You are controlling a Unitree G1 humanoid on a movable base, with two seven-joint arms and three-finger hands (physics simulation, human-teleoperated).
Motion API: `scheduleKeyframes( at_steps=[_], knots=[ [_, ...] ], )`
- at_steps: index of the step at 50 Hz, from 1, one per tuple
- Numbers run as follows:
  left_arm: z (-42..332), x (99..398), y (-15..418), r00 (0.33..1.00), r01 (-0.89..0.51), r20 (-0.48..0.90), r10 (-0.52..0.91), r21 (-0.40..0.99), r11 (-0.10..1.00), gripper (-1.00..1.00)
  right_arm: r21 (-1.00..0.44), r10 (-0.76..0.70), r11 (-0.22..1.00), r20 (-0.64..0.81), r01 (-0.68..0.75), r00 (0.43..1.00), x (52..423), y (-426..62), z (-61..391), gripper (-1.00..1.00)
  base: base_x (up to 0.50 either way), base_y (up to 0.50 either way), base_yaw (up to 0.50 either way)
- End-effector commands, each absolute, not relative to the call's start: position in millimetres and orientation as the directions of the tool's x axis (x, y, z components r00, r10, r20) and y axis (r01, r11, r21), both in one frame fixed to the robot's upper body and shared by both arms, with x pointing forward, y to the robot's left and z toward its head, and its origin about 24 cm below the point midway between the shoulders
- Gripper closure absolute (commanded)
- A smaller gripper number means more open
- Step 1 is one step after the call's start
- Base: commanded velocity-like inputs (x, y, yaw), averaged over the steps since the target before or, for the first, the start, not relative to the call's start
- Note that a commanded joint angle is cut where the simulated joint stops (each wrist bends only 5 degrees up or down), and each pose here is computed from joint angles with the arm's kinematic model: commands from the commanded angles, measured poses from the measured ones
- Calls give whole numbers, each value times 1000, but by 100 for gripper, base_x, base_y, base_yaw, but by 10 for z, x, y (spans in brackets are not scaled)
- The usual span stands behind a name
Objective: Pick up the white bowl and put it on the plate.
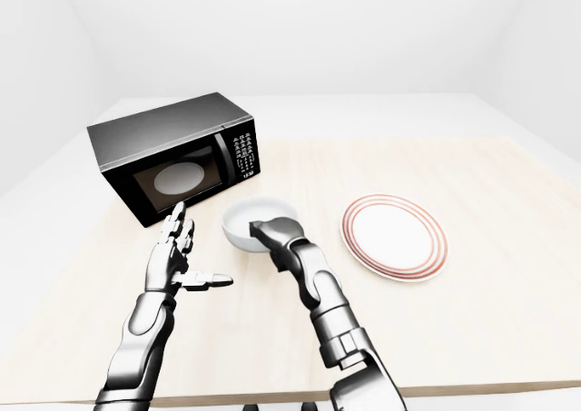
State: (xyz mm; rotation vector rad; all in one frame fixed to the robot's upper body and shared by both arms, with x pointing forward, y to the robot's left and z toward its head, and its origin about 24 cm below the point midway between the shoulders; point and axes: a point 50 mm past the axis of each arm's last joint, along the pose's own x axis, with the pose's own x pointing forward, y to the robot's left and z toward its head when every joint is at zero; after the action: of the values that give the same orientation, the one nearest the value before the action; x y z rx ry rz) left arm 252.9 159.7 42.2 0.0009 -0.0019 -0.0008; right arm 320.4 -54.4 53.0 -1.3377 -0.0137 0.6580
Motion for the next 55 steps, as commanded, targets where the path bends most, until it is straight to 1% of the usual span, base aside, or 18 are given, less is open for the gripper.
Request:
scheduleKeyframes(
  at_steps=[1,9,14,19,26,34,55],
  knots=[
    [422,2530,1596,1000,1,2,-1,1,1000,-100,-935,441,102,-264,-341,858,3251,-537,680,100,0,0,0],
    [422,2530,1596,1000,1,2,-1,1,1000,-100,-942,451,136,-215,-305,866,3265,-534,813,100,0,0,0],
    [422,2530,1596,1000,1,2,-1,1,1000,-100,-951,445,137,-191,-277,875,3274,-551,845,100,0,0,0],
    [422,2530,1596,1000,1,2,-1,1,1000,-100,-975,424,115,-125,-190,897,3297,-570,917,100,0,0,0],
    [422,2530,1596,1000,1,2,-1,1,1000,-100,-983,417,104,-97,-154,904,3287,-567,939,100,0,0,0],
    [422,2530,1596,1000,1,2,-1,1,1000,-100,-995,401,61,-44,-74,915,3272,-589,988,100,0,0,0],
    [422,2530,1596,1000,1,2,-1,1,1000,-100,-1000,336,8,-2,-6,942,3348,-818,1054,100,0,0,0]
  ],
)
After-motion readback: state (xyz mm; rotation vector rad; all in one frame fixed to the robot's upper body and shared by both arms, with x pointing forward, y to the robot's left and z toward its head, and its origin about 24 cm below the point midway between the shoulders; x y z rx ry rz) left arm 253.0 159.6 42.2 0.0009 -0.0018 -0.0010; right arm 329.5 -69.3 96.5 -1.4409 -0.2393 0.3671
